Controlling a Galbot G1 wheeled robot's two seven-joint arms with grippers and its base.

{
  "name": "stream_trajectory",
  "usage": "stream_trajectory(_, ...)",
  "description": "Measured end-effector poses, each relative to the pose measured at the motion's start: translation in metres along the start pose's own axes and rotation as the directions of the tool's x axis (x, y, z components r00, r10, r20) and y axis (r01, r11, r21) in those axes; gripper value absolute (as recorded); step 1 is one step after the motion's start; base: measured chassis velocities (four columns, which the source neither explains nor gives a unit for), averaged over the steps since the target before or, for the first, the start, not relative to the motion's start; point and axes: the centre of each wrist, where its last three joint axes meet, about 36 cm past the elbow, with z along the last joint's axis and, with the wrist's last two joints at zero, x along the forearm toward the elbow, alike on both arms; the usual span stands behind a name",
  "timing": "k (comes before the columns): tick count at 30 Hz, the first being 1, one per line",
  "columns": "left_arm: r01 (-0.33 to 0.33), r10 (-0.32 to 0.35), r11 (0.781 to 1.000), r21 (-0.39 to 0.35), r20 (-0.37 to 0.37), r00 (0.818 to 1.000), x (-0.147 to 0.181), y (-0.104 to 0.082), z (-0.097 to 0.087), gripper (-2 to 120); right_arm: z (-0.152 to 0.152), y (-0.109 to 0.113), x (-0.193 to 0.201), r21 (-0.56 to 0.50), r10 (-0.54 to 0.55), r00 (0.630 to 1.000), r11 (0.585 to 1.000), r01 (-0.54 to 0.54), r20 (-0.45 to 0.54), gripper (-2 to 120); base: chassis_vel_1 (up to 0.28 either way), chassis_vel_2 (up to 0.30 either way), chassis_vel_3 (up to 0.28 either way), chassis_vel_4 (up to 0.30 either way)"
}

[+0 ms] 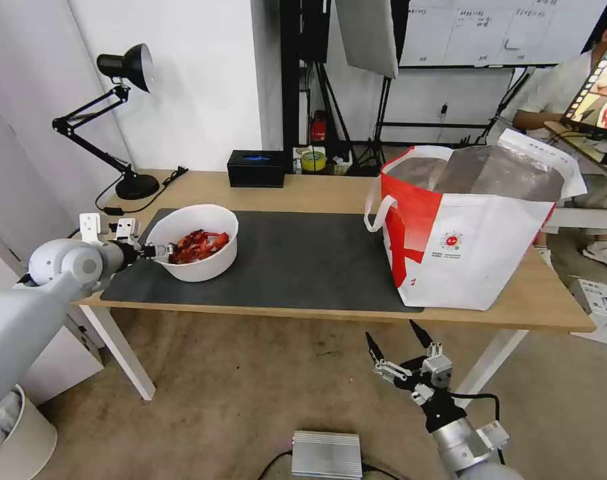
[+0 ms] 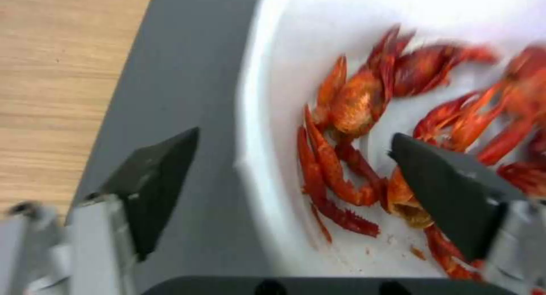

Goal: Pick up the trash from the table and place it into the takeout bag.

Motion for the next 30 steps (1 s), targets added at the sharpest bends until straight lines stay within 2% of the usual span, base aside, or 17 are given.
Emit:
stream_trajectory(2,0.001,-0.001,1.0,-0.001,0.003,1.0,-0.001,-0.002,0.0,74,0.0,0.0,0.0,0.0,0.0,1.0,1.0,0.0,0.0,100,0.0,0.0,0.0,0.0)
stream_trajectory(3,0.001,-0.001,1.0,-0.001,0.003,1.0,-0.001,-0.002,0.0,74,0.0,0.0,0.0,0.0,0.0,1.0,1.0,0.0,0.0,100,0.0,0.0,0.0,0.0)
stream_trajectory(6,0.005,-0.005,1.0,-0.002,0.016,1.0,-0.001,-0.003,-0.001,59,0.0,0.0,0.0,0.0,0.0,1.0,1.0,0.0,0.0,100,0.0,0.0,0.0,0.0)
stream_trajectory(8,0.007,-0.007,1.0,-0.002,0.022,1.0,-0.001,-0.003,-0.001,56,0.0,0.0,0.0,0.0,0.0,1.0,1.0,0.0,0.0,100,0.0,0.0,0.0,0.0)
stream_trajectory(10,0.012,-0.012,1.0,-0.003,0.03,0.999,0.0,-0.003,-0.002,44,0.0,0.0,0.0,0.0,0.0,1.0,1.0,0.0,0.0,100,0.0,0.0,0.0,0.0)
stream_trajectory(15,0.014,-0.014,1.0,-0.008,0.034,0.999,0.002,-0.004,-0.003,32,0.0,0.0,0.0,0.0,0.0,1.0,1.0,0.0,0.0,100,0.0,0.0,0.0,0.0)
stream_trajectory(21,0.012,-0.011,1.0,-0.01,0.033,0.999,0.002,-0.005,0.001,8,0.0,0.0,0.0,0.0,0.0,1.0,1.0,0.0,0.0,100,0.0,0.0,0.0,0.0)
stream_trajectory(23,0.011,-0.011,1.0,-0.011,0.033,0.999,0.002,-0.005,0.002,7,0.0,0.0,0.0,0.0,0.0,1.0,1.0,0.0,0.0,100,0.0,0.0,0.0,0.0)
stream_trajectory(24,0.004,-0.003,1.0,-0.011,0.032,0.999,0.003,-0.005,0.003,1,0.0,0.0,0.0,0.0,0.0,1.0,1.0,0.0,0.0,100,0.0,0.0,0.0,0.0)
stream_trajectory(27,-0.002,0.002,1.0,-0.003,0.039,0.999,0.004,-0.005,0.003,0,0.0,0.0,0.0,0.0,0.0,1.0,1.0,0.0,0.0,100,0.0,0.0,0.0,0.0)
stream_trajectory(30,-0.014,0.013,1.0,0.002,0.075,0.997,0.015,-0.007,-0.006,0,0.0,0.0,0.0,0.0,0.0,1.0,1.0,0.0,0.0,100,0.0,0.0,0.0,0.0)
